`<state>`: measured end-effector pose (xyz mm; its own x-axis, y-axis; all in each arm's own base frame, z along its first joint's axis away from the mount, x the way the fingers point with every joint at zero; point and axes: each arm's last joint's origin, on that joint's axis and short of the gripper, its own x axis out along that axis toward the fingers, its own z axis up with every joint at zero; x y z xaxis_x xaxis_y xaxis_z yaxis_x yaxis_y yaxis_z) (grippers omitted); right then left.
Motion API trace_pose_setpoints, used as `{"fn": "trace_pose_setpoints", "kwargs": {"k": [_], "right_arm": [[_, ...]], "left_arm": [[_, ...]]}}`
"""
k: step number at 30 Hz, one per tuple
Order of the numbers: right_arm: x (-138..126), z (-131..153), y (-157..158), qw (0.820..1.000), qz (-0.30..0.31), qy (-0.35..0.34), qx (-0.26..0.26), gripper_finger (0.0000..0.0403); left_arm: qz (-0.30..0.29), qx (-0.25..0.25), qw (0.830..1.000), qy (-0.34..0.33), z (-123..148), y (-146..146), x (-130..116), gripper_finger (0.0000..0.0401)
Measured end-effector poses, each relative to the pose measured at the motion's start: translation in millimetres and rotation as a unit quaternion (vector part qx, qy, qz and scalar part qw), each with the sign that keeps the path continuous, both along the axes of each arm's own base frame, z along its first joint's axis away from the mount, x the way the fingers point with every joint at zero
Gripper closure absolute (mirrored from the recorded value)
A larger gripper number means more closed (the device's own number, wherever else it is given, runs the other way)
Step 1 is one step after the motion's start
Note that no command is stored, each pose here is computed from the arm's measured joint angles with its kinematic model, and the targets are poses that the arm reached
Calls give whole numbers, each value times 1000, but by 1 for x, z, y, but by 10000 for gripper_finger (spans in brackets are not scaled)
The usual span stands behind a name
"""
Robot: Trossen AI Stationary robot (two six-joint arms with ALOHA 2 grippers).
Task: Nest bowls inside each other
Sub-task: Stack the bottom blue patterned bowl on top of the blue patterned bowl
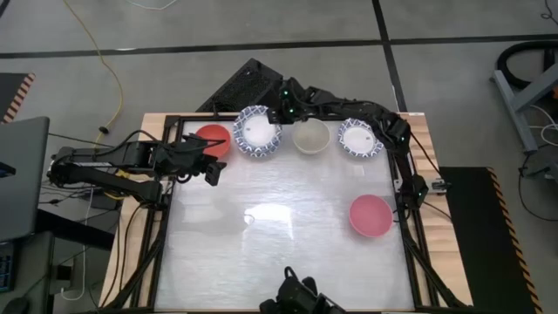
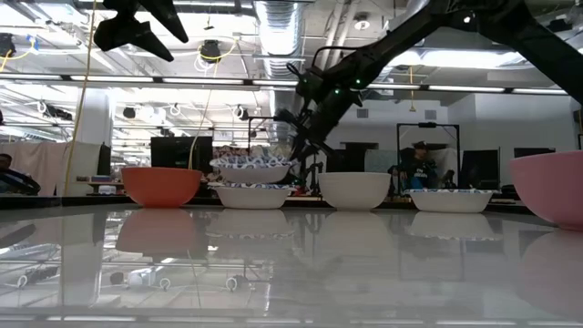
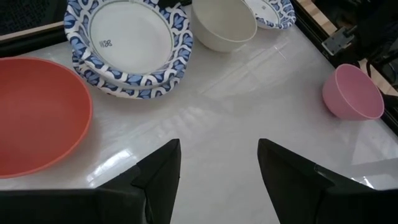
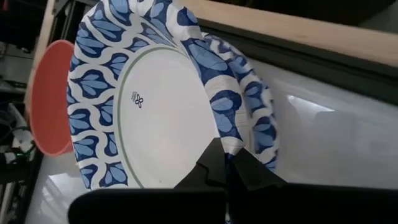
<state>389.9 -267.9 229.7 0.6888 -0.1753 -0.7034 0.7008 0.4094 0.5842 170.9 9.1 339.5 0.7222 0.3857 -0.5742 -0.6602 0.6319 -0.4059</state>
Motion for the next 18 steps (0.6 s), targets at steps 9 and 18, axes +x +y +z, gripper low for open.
{"fn": "trace_pose_setpoints", "kwargs": {"k": [9,18], "right_arm": [[-2,0,-2,999,45,3,-26,396],[-1,0,-1,997,66,-2,-34,396]], "left_arm": [[5,4,1000,0,0,0,0,198],[9,-1,1000,-3,0,0,0,198]]}}
